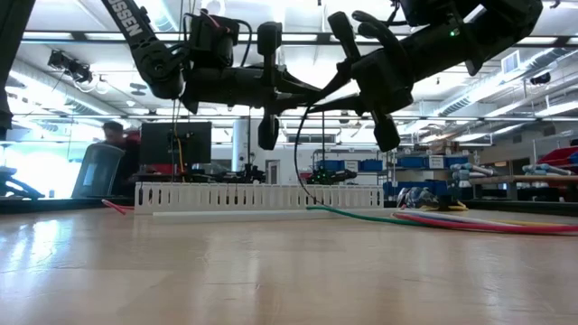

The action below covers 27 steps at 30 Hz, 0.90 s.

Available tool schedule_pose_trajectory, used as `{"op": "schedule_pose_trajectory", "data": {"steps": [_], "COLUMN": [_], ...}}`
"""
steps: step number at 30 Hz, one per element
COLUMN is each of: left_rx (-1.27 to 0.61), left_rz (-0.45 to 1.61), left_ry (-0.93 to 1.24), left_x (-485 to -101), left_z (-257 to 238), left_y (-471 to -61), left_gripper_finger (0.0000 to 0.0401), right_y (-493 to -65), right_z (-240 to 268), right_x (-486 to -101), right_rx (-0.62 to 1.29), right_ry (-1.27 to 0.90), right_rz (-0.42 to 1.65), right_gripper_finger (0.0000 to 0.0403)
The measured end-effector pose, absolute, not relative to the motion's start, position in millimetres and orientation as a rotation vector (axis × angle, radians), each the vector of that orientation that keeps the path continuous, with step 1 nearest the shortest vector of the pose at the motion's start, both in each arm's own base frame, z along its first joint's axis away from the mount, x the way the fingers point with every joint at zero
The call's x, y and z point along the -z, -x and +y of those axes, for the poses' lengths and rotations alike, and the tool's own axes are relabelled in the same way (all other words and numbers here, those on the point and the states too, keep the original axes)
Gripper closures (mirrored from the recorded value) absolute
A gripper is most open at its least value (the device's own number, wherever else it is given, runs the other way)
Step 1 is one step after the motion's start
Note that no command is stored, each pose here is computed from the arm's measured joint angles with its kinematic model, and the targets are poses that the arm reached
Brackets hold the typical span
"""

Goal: Ziptie cables
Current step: Prepare the black zip tie

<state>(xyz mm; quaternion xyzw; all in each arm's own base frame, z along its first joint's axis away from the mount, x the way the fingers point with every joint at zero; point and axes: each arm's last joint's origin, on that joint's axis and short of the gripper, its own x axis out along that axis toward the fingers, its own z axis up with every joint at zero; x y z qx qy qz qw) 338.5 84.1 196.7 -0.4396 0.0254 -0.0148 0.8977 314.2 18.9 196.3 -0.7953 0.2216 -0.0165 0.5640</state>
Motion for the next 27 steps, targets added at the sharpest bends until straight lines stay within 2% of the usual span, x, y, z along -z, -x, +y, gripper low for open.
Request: {"op": "schedule_pose_trajectory", "data": {"steps": [6, 27], "left_rx": [0.068, 0.091], "left_rz": [0.024, 0.023], "left_ry": [0.895, 0.864], "left_x": [-200.7, -201.7], "left_z": [77.0, 74.1], "left_y": [-340.2, -340.7], "left_gripper_finger": [0.0400, 0.0400], "right_y": [-314.5, -314.4], "right_z": [20.0, 20.0], "right_x": [-196.1, -193.9], "right_rx": [0.024, -0.020], "right_ry": [1.805, 1.787], "right_rz": [0.479, 0.460], "right_gripper_finger": [0.0381, 0.0381]}}
